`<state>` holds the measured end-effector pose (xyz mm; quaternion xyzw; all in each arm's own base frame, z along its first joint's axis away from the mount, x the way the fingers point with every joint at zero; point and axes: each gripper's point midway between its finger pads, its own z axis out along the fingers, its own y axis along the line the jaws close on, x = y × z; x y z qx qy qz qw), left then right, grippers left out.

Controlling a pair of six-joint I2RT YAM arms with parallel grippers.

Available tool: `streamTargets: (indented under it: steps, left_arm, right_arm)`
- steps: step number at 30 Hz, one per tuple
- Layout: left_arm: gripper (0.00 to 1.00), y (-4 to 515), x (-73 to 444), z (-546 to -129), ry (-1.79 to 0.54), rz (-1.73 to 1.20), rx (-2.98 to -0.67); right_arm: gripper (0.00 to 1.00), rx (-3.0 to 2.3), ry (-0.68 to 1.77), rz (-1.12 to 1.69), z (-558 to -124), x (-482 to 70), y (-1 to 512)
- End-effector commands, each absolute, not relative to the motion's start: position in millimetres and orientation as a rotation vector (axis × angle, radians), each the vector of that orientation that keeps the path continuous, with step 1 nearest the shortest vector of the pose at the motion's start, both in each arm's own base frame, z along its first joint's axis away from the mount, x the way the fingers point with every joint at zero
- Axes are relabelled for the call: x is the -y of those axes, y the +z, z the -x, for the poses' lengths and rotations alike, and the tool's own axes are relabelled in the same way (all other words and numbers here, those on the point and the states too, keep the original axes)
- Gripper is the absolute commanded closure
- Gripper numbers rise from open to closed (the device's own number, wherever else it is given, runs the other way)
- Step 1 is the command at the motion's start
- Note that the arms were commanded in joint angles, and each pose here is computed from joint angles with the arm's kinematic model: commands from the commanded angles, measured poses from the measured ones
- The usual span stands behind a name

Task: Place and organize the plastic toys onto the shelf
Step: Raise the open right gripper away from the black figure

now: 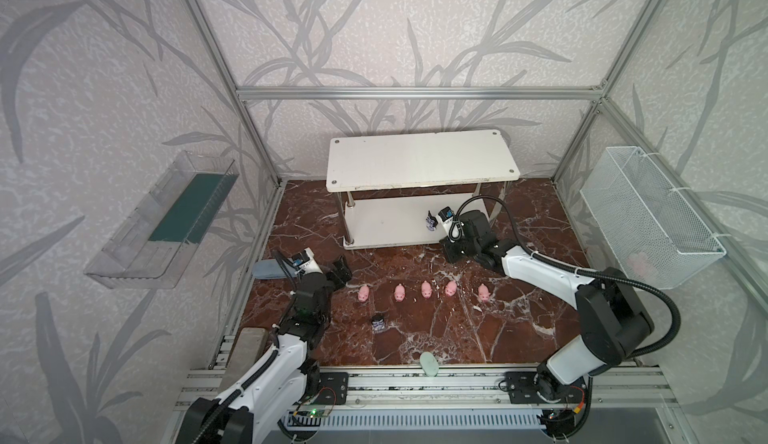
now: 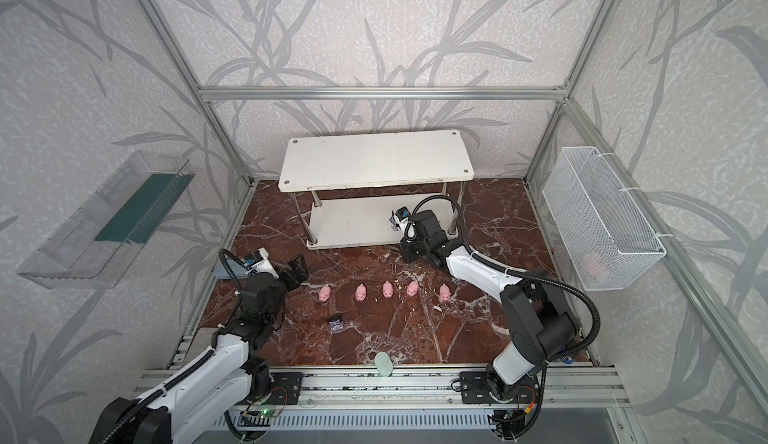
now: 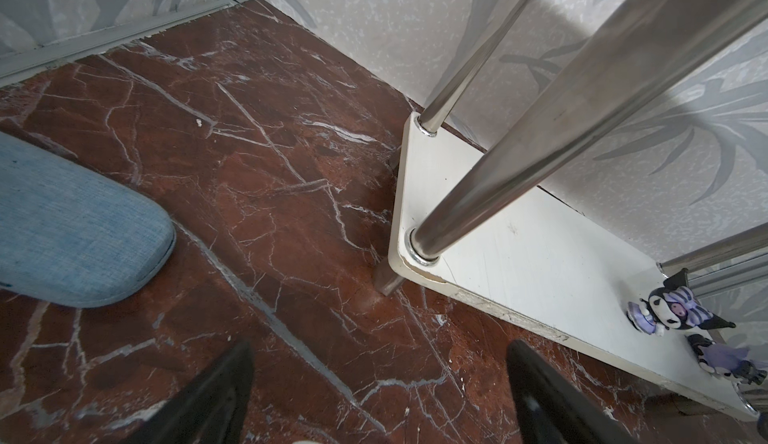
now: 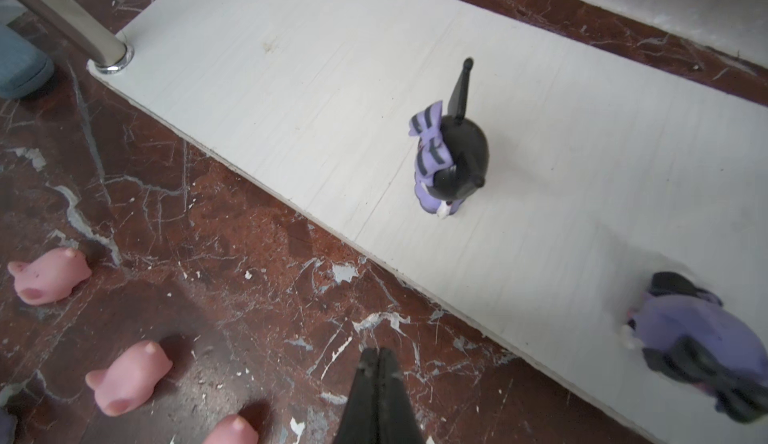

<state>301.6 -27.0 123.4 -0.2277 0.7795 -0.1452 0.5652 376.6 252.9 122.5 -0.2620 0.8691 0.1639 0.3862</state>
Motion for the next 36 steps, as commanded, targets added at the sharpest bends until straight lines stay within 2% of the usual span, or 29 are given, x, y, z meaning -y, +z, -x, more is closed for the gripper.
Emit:
streamTargets:
  steps: [1, 14, 36]
  left_arm:
    - [0.07, 126.4, 25.0, -301.7, -0.344, 0.549, -1.807]
    - [0.07, 126.2, 21.8, -299.8, -0.325, 0.552, -1.804]
    - [0.07, 123.9, 19.5, -298.8, -0.310, 0.558, -1.809]
  right_arm:
    - [1.00, -2.152, 0.443, 0.581, -398.8, -262.1, 137.0]
    - [1.00, -2.194, 0.398, 0.543, -422.9, -267.8, 111.1]
    - [1.00, -2.201, 0.380, 0.521, -443.9, -262.7, 107.0]
